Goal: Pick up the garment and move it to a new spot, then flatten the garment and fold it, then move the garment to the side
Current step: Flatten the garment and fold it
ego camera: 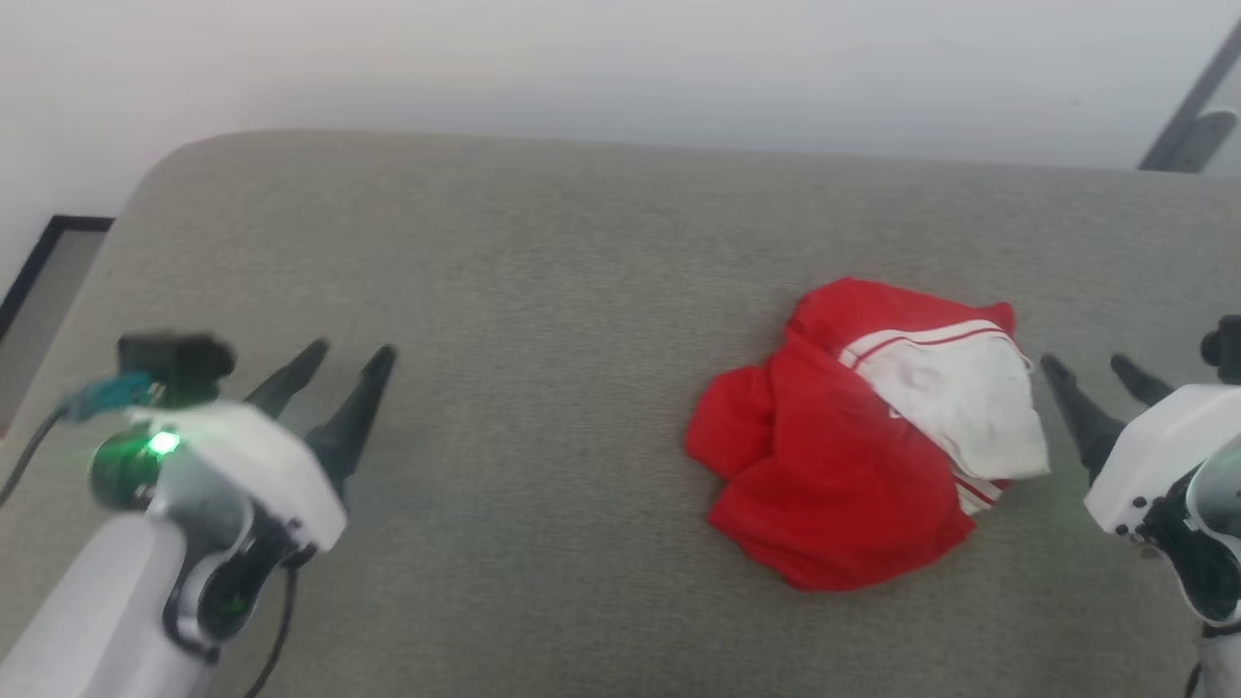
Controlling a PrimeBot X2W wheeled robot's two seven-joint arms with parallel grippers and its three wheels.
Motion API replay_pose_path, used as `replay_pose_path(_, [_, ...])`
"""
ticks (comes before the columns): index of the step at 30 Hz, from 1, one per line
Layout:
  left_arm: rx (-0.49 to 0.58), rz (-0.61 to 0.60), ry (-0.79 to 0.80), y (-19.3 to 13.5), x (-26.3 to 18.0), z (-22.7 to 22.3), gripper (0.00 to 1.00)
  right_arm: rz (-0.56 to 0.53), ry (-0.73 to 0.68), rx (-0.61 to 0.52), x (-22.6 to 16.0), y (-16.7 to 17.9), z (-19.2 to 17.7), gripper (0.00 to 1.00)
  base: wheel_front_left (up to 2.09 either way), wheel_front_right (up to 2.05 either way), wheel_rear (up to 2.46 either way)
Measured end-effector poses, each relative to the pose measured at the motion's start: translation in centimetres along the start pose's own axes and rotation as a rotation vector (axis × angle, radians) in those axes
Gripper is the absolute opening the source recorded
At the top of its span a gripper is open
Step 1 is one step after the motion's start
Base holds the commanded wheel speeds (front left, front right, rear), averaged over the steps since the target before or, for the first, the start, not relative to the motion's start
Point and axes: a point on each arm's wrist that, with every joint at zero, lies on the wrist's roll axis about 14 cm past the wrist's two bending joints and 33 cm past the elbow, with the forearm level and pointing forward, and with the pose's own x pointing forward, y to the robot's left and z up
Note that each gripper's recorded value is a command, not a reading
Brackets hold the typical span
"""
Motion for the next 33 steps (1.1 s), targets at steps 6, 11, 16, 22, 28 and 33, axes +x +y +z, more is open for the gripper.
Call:
replay_pose_path(6, [0.060, -0.167, 0.094, -5.6, 3.0, 1.0, 1.00, -0.069, -0.213, -0.004, -1.6, -1.7, 2.4, 1.00, 0.00, 0.00, 0.00])
replay_pose_path(11, [0.123, -0.295, 0.178, -9.9, 5.3, 0.6, 1.00, -0.174, -0.370, -0.020, -3.2, -4.2, 4.4, 1.00, 0.00, 0.00, 0.00])
replay_pose_path(16, [0.152, -0.409, 0.273, -13.8, 7.4, -1.2, 1.00, -0.263, -0.407, -0.011, -4.1, -6.4, 4.0, 1.00, 0.00, 0.00, 0.00])
replay_pose_path(22, [0.184, -0.506, 0.442, -16.8, 9.1, -5.4, 1.00, -0.323, -0.379, 0.004, -4.3, -8.2, 2.6, 1.00, 0.00, 0.00, 0.00])
replay_pose_path(28, [0.202, -0.548, 0.662, -17.9, 9.7, -10.9, 1.00, -0.398, -0.319, 0.020, -4.4, -10.6, 0.5, 1.00, 0.00, 0.00, 0.00])
replay_pose_path(33, [0.235, -0.533, 0.762, -17.3, 10.2, -14.2, 1.00, -0.424, -0.303, 0.027, -4.1, -11.4, -0.4, 1.00, 0.00, 0.00, 0.00])
